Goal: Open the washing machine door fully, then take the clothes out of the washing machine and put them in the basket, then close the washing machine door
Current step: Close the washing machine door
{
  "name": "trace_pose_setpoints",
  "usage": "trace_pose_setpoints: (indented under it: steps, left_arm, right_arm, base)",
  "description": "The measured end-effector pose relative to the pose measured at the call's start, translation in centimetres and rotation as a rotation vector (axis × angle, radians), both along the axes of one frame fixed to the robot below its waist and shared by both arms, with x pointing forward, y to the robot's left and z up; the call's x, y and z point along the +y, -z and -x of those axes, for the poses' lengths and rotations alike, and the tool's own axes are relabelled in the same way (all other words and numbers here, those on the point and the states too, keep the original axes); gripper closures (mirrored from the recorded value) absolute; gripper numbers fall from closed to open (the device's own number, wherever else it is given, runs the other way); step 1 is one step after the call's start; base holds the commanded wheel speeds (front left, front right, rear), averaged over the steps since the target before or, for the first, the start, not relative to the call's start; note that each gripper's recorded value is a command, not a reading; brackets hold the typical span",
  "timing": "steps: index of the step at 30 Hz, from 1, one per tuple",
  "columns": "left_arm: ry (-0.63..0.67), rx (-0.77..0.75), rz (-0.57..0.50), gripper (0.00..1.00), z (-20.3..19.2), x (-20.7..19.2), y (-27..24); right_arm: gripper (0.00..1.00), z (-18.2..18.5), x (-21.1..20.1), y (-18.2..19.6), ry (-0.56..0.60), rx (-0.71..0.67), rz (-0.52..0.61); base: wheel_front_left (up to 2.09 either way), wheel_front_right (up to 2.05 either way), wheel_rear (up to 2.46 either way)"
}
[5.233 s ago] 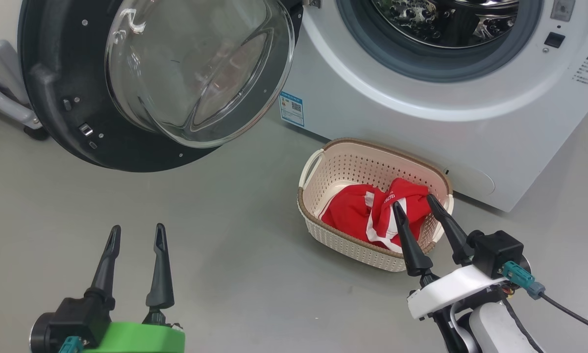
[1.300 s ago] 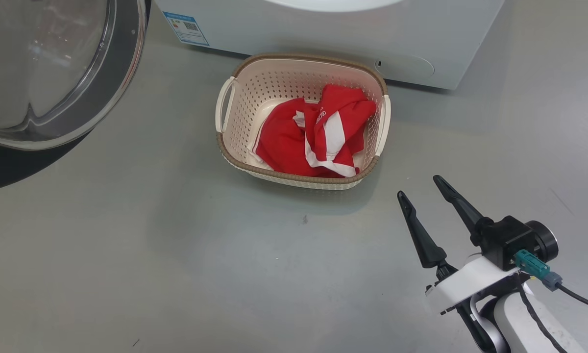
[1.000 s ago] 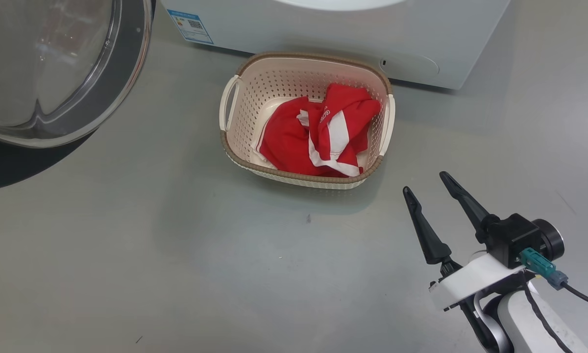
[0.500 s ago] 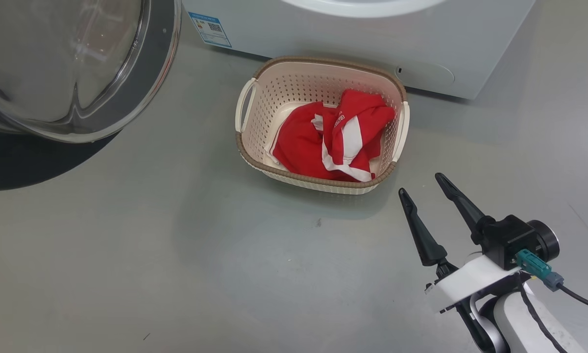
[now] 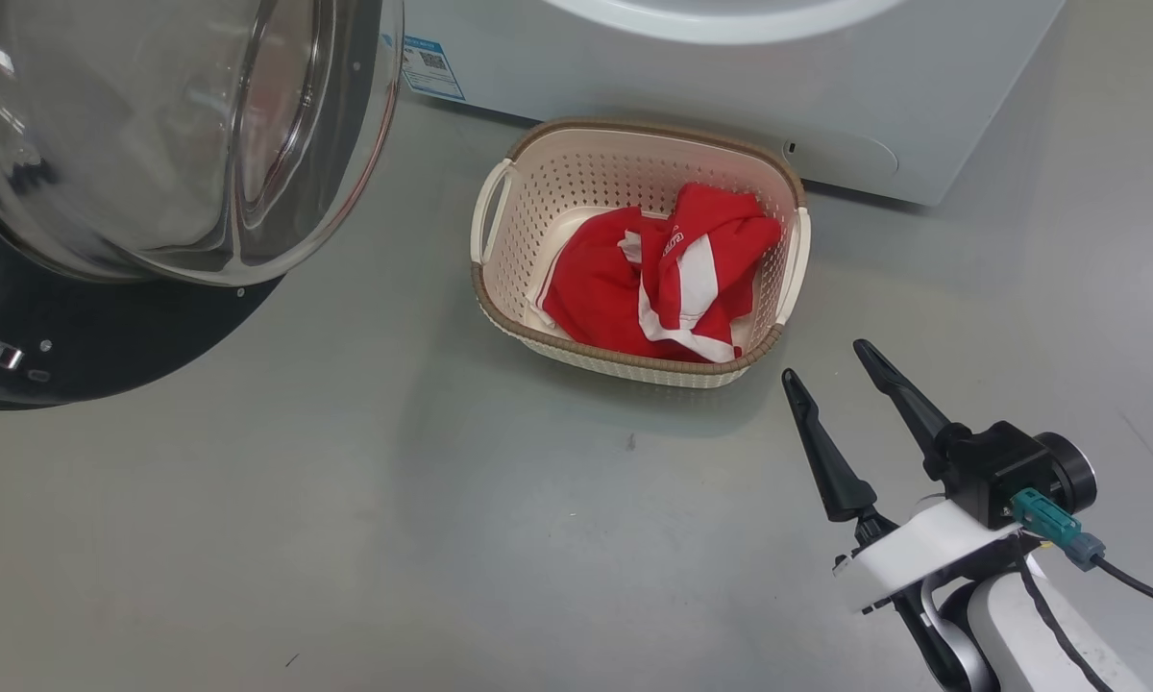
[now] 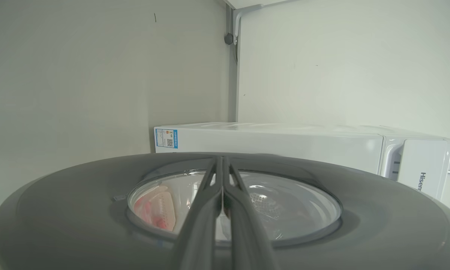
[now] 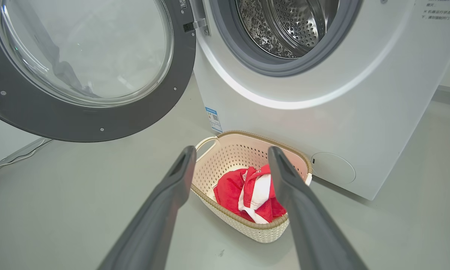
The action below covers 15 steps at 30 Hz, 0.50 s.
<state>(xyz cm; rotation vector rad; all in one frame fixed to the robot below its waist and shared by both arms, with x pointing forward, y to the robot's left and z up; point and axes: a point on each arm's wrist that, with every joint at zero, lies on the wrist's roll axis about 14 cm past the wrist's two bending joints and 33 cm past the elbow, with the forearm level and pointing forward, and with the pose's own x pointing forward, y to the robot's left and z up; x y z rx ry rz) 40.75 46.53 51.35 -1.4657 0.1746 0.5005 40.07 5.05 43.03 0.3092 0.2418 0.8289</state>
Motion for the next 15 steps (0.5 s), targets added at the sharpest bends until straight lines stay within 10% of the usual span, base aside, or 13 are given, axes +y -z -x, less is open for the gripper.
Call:
trace_pose_setpoints:
  steps: [15]
  left_arm:
    - [0.214,-0.036,0.050,1.00,1.0,-4.3,0.5]
  right_arm:
    - [0.00,0.6,1.1,-1.0,-0.018,-0.015,-0.022]
  base:
    - [0.00,0.00,0.00]
